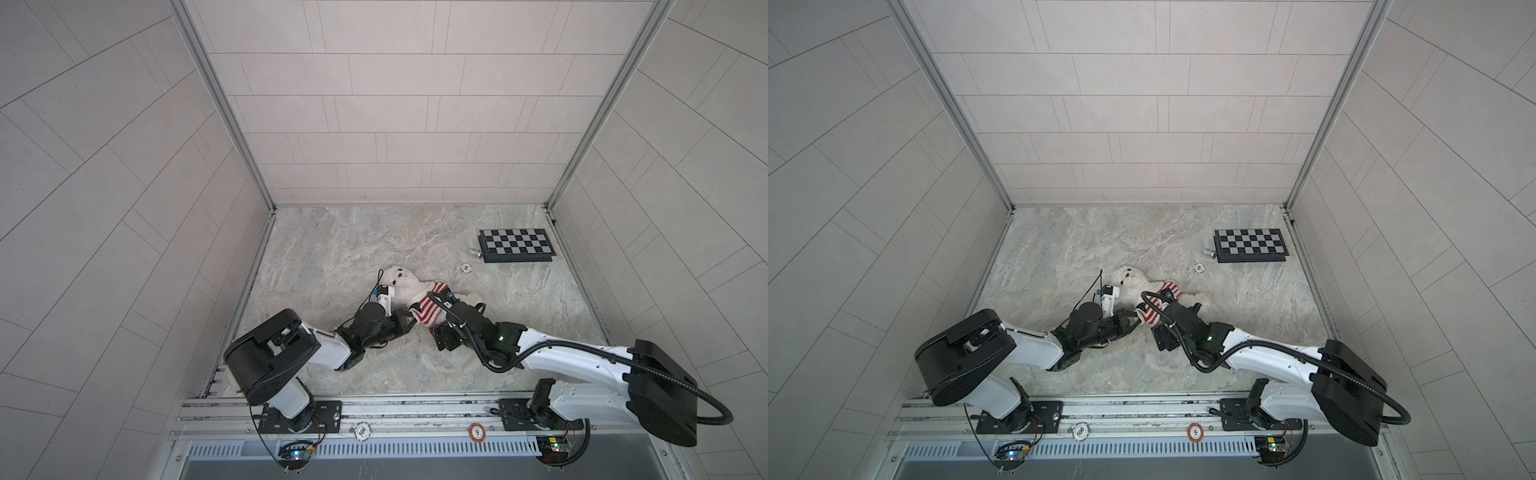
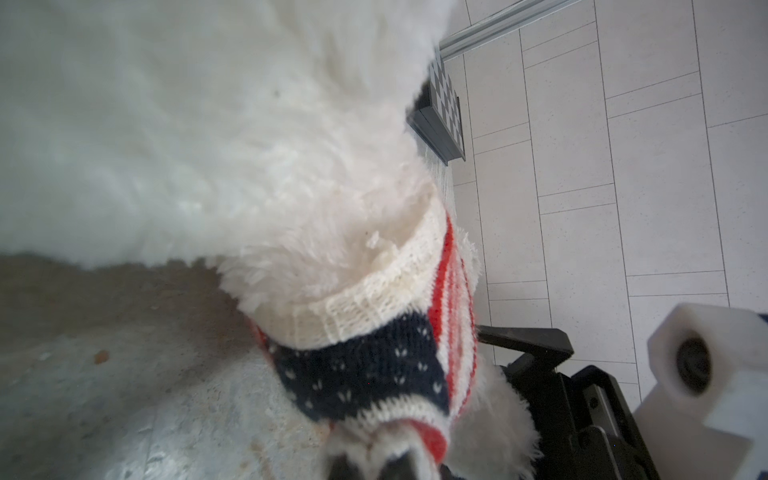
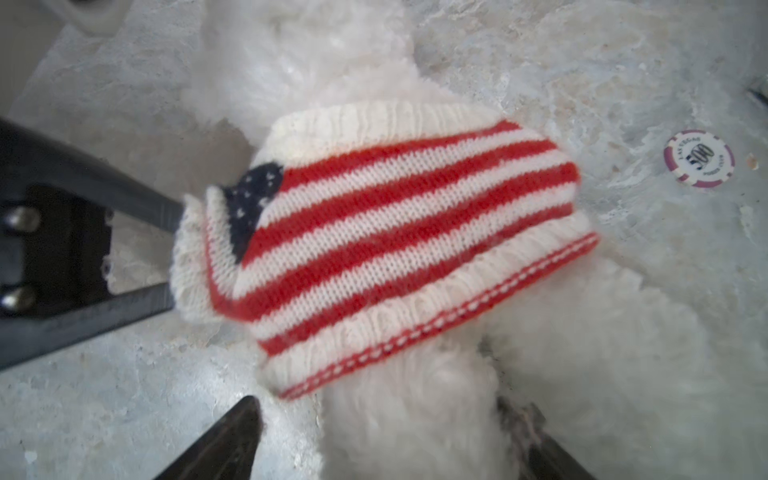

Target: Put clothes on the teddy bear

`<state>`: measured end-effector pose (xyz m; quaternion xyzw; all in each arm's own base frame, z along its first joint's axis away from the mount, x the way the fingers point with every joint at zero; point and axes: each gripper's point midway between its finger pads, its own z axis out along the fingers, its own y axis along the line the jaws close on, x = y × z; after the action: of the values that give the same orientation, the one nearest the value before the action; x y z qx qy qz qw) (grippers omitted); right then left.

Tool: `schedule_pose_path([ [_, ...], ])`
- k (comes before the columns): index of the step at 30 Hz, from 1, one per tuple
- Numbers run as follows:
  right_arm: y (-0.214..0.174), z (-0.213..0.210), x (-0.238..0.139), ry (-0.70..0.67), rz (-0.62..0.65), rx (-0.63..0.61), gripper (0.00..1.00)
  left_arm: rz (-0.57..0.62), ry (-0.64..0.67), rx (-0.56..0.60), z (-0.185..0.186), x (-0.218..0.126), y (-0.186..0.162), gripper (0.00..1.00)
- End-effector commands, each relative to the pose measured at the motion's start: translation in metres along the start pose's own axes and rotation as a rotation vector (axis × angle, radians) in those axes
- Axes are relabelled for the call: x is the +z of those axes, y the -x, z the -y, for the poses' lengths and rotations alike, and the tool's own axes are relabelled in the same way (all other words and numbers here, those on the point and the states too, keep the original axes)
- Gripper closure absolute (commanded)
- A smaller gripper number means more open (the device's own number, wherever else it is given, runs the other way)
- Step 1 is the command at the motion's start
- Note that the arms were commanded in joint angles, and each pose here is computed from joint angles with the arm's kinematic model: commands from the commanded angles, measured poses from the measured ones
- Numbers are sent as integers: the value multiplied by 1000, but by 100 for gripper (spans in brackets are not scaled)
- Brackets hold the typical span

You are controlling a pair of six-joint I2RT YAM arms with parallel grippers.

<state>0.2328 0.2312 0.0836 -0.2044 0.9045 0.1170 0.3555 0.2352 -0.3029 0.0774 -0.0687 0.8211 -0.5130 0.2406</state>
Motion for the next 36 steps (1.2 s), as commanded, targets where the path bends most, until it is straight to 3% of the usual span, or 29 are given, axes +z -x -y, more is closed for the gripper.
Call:
schedule_pose_path([
  [1, 18, -5, 4, 6, 49, 16, 17, -11, -62, 22, 17, 2, -2, 100],
  [4, 18, -5, 10, 10, 49, 15, 21, -25, -66, 22, 17, 3, -5, 100],
  [12, -2, 31, 18, -77, 17, 69, 86, -22, -59, 29, 13, -6, -4, 100],
  [14, -6, 41, 16, -108, 20, 73, 98, -24, -51, 34, 10, -9, -4, 100],
  [19, -18, 64, 13, -150, 13, 110, 100, -57, -49, 56, 8, -13, -9, 100],
  [25, -23, 76, 8, -176, 8, 115, 100, -191, -89, 108, 9, -20, -30, 100],
  [30, -22, 77, 5, -179, 11, 115, 100, -315, -35, 227, -2, -29, -46, 100],
  [35, -17, 63, 7, -97, 20, 115, 100, -273, 100, 303, -14, -33, -29, 100],
  [36, -16, 59, 8, -80, 20, 127, 100, -248, 101, 303, -10, -33, -23, 96],
])
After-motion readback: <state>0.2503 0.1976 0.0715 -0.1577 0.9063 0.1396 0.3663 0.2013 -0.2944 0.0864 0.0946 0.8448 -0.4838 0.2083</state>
